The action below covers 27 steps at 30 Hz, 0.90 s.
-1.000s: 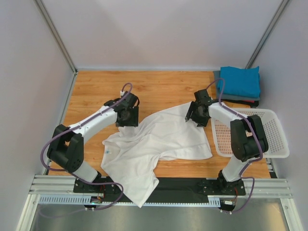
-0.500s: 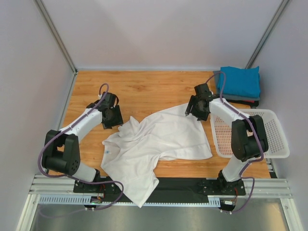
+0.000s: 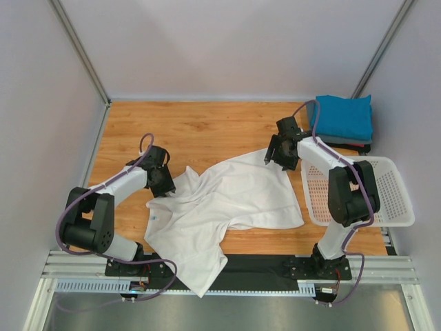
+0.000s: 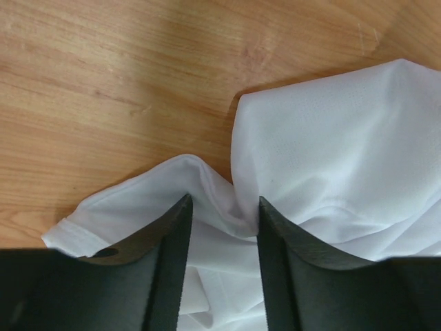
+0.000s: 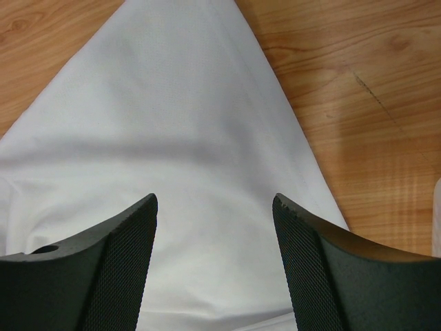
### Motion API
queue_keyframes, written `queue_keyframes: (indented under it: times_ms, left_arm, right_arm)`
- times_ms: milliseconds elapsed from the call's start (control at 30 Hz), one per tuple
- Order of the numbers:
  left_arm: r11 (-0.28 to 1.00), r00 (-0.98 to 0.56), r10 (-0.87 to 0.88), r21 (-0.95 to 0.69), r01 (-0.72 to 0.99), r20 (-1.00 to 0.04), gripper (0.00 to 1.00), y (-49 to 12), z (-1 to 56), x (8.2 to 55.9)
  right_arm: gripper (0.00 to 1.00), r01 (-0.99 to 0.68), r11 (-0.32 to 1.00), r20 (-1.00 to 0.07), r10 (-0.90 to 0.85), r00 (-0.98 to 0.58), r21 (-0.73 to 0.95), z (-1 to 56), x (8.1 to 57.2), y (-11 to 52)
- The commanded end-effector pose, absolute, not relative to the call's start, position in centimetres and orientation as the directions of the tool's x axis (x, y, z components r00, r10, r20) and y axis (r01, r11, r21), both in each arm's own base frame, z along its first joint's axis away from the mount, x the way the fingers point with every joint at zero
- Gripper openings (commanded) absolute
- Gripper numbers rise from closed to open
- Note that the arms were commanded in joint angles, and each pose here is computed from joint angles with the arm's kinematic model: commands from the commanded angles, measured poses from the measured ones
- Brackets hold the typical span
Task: Fold and stack the t-shirts
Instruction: Flatten the tshirt out
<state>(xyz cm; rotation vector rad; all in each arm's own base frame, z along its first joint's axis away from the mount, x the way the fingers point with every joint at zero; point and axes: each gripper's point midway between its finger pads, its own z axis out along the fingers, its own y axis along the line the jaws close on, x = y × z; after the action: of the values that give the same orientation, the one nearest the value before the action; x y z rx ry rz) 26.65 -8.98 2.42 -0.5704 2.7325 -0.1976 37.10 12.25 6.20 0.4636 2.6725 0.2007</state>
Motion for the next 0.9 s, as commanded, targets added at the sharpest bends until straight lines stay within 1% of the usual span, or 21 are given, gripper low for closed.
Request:
queue_keyframes:
  times_ms: [0, 33, 100, 133, 200, 233, 267, 367, 433, 567, 633, 667, 700, 733, 767, 800, 833, 867]
  left_arm:
    - [0.902, -0.818, -0.427, -0.247, -0.354, -0.386, 0.47, -9.2, 4.0, 29.0]
    - [0.905, -0.813, -0.421, -0.240, -0.351, -0.402, 0.43, -9.0, 4.1, 29.4]
    - [0.912, -0.802, -0.408, -0.235, -0.336, -0.436, 0.41, -8.9, 5.1, 30.6]
    - [0.923, -0.801, -0.384, -0.212, -0.322, -0.458, 0.38, -8.5, 5.4, 31.0]
    - [0.932, -0.784, -0.363, -0.196, -0.306, -0.504, 0.24, -8.2, 6.6, 32.3]
    - [0.939, -0.775, -0.341, -0.163, -0.302, -0.532, 0.03, -7.5, 6.9, 32.8]
    - [0.941, -0.766, -0.334, -0.144, -0.307, -0.550, 0.00, -7.1, 7.1, 33.3]
    - [0.950, -0.726, -0.291, -0.099, -0.296, -0.623, 0.00, -6.3, 8.3, 35.3]
    - [0.957, -0.693, -0.267, -0.102, -0.271, -0.670, 0.00, -6.4, 9.6, 37.0]
    - [0.976, -0.659, -0.204, -0.095, -0.198, -0.724, 0.00, -6.7, 11.5, 38.4]
    - [0.973, -0.656, -0.210, -0.088, -0.213, -0.725, 0.00, -6.3, 11.8, 37.9]
    - [0.971, -0.669, -0.217, -0.087, -0.222, -0.711, 0.00, -6.2, 11.0, 37.0]
    - [0.968, -0.676, -0.239, -0.114, -0.225, -0.697, 0.00, -6.5, 10.6, 36.4]
    - [0.964, -0.660, -0.258, -0.149, -0.218, -0.705, 0.00, -6.8, 11.0, 36.1]
    - [0.965, -0.686, -0.262, -0.161, -0.209, -0.678, 0.00, -7.1, 9.4, 34.6]
    - [0.962, -0.695, -0.273, -0.209, -0.177, -0.665, 0.00, -8.2, 9.1, 34.0]
    - [0.959, -0.676, -0.277, -0.237, -0.153, -0.683, 0.00, -8.7, 9.5, 33.8]
    - [0.966, -0.705, -0.249, -0.227, -0.127, -0.664, 0.00, -9.6, 8.1, 32.2]
  right_arm:
    - [0.70, 0.272, 0.937, -0.418, 0.343, -0.841, 0.220, 7.6, 38.4, 12.5]
    - [0.70, 0.273, 0.938, -0.418, 0.341, -0.842, 0.215, 7.6, 38.2, 12.4]
    - [0.70, 0.278, 0.938, -0.421, 0.342, -0.840, 0.208, 7.7, 38.2, 12.1]
    - [0.70, 0.275, 0.939, -0.421, 0.338, -0.841, 0.205, 7.7, 38.1, 12.2]
    - [0.70, 0.276, 0.940, -0.421, 0.336, -0.842, 0.200, 7.6, 38.2, 12.1]
    - [0.70, 0.278, 0.940, -0.418, 0.337, -0.844, 0.198, 7.4, 38.2, 12.1]
    - [0.70, 0.278, 0.939, -0.420, 0.339, -0.842, 0.200, 7.5, 38.2, 12.1]
    - [0.70, 0.276, 0.938, -0.420, 0.341, -0.841, 0.210, 7.6, 38.7, 12.4]
    - [0.70, 0.275, 0.938, -0.420, 0.341, -0.841, 0.210, 7.7, 38.9, 12.5]
    - [0.70, 0.274, 0.940, -0.435, 0.338, -0.835, 0.205, 8.1, 39.3, 12.4]
    - [0.70, 0.278, 0.939, -0.436, 0.341, -0.833, 0.204, 8.0, 39.5, 12.3]
    - [0.70, 0.282, 0.937, -0.432, 0.345, -0.833, 0.205, 7.9, 39.5, 12.4]
    - [0.70, 0.282, 0.937, -0.427, 0.346, -0.835, 0.207, 7.8, 39.5, 12.5]
    - [0.70, 0.283, 0.934, -0.420, 0.351, -0.837, 0.218, 7.6, 39.5, 12.7]
    - [0.70, 0.284, 0.933, -0.415, 0.354, -0.838, 0.223, 7.5, 39.5, 12.8]
    - [0.70, 0.285, 0.932, -0.408, 0.356, -0.841, 0.226, 7.1, 39.5, 12.9]
    - [0.70, 0.284, 0.930, -0.405, 0.359, -0.841, 0.233, 7.1, 39.5, 13.1]
    - [0.70, 0.282, 0.929, -0.398, 0.359, -0.844, 0.241, 7.0, 39.5, 13.3]
